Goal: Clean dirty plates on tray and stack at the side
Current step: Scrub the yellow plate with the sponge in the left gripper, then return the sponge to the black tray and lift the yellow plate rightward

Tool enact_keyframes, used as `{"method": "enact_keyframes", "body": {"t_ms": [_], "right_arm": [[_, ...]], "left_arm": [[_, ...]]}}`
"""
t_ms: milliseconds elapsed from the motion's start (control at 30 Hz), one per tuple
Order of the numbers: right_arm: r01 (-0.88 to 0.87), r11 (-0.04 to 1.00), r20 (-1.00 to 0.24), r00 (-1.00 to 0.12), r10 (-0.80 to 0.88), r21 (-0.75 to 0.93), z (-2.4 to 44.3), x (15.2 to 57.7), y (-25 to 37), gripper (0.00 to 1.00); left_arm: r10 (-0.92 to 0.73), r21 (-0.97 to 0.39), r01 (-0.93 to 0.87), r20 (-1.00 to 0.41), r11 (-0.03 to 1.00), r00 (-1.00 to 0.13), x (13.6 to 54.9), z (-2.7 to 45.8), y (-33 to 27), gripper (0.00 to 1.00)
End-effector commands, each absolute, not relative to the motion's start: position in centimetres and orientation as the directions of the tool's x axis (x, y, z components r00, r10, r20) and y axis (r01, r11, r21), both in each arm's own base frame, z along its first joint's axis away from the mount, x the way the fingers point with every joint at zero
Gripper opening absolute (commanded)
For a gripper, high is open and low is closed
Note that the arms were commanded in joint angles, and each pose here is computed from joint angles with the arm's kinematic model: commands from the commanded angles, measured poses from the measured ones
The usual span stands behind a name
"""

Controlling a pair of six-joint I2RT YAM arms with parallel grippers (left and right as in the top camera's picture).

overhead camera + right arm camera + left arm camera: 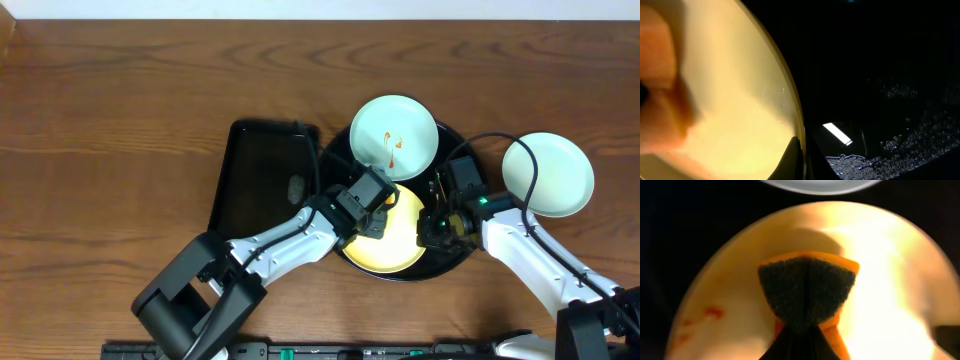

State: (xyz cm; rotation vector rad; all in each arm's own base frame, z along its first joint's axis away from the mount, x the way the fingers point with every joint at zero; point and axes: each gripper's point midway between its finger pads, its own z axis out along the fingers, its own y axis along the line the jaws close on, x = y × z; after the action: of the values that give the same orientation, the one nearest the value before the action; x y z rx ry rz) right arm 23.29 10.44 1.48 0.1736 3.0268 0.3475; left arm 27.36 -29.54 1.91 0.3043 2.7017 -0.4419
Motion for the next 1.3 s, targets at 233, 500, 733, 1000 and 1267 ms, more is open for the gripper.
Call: {"method": "enact_keyframes", "body": {"t_ms": [233, 500, 733, 1000, 1267], "right_arm": [[0.088, 0.97, -0.064, -0.992, 0.105, 0.228, 1.4, 22.7, 10.7, 0.01], [0.089, 0.97, -0.063, -0.992, 0.106, 0.226, 1.4, 22.6, 10.6, 0.01], [0.086, 0.969, -0.075, -0.992, 0.105, 0.231, 1.5, 23.0, 10.7, 0.01], [0.063, 0.985, -0.216, -0.971, 0.097, 0.159, 3.7, 25.6, 9.4, 0.01], [-0.025, 0.999, -0.522, -0.852, -0.04, -0.036, 10.4, 30.5, 6.8, 0.01]], "left_arm": [[0.164, -0.046, 0.202, -0.421, 0.978, -0.892, 30.3, 1.0, -23.3, 0.08], [0.123, -0.092, 0.191, -0.49, 0.977, -0.863, 30.6, 5.9, -22.7, 0.08], [0.056, -0.127, 0.148, -0.54, 0.981, -0.84, 30.7, 10.4, -20.3, 0.08], [-0.055, -0.117, 0.005, -0.507, 0.993, -0.86, 32.1, 10.3, -15.4, 0.08], [-0.184, -0.205, -0.095, -0.471, 0.974, -0.863, 33.8, 10.2, -12.2, 0.08]]}}
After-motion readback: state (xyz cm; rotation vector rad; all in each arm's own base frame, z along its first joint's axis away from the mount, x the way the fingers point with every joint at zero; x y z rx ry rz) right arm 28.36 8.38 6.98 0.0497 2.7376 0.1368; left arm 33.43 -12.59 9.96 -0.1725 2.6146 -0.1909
